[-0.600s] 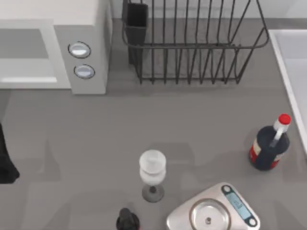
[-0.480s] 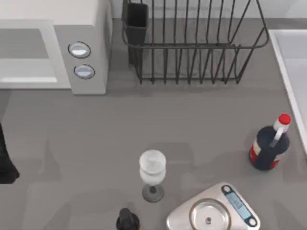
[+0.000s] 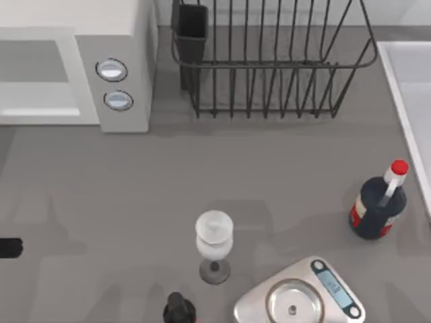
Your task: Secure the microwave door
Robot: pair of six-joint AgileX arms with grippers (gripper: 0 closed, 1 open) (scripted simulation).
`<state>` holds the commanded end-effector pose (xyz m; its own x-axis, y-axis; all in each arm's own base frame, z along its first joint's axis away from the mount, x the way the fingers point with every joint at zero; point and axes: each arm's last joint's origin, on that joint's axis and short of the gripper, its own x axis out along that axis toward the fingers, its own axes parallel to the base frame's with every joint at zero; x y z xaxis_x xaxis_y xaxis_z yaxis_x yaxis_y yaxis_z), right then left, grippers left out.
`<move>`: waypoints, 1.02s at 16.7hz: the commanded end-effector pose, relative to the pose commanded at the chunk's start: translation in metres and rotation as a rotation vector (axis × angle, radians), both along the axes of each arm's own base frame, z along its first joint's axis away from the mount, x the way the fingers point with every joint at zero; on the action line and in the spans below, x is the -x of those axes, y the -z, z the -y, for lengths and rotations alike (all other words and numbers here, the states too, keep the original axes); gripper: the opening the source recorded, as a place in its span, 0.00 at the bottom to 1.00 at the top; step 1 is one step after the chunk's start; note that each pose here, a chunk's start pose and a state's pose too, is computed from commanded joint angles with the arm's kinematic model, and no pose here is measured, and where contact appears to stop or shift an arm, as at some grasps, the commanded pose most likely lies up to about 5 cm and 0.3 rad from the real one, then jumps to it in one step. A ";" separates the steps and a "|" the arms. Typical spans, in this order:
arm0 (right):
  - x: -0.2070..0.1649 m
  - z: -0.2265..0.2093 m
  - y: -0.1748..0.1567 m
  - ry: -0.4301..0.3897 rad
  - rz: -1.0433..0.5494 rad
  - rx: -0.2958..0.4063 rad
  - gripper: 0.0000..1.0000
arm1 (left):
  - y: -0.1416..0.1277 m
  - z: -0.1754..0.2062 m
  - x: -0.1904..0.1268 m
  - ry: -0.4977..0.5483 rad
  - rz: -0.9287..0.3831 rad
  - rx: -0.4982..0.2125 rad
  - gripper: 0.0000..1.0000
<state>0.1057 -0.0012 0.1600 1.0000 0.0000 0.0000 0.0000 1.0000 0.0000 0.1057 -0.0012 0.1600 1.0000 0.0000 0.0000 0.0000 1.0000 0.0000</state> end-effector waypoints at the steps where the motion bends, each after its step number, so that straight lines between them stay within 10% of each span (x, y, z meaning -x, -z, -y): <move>1: 0.000 0.000 0.000 0.000 0.000 0.000 1.00 | 0.000 0.000 0.000 0.000 0.000 0.000 0.25; 5: 0.000 0.000 0.000 0.000 0.000 0.000 1.00 | 0.000 0.000 0.000 0.000 0.000 0.000 0.00; 17: 0.000 0.000 0.000 0.000 0.000 0.000 1.00 | -0.007 -0.006 -0.002 0.000 0.000 0.000 0.00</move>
<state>0.1057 -0.0012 0.1600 1.0000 0.0000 0.0000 0.0000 1.0000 0.0000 0.1076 0.0048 0.1670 1.0000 0.0000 -0.0001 0.0000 1.0000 0.0000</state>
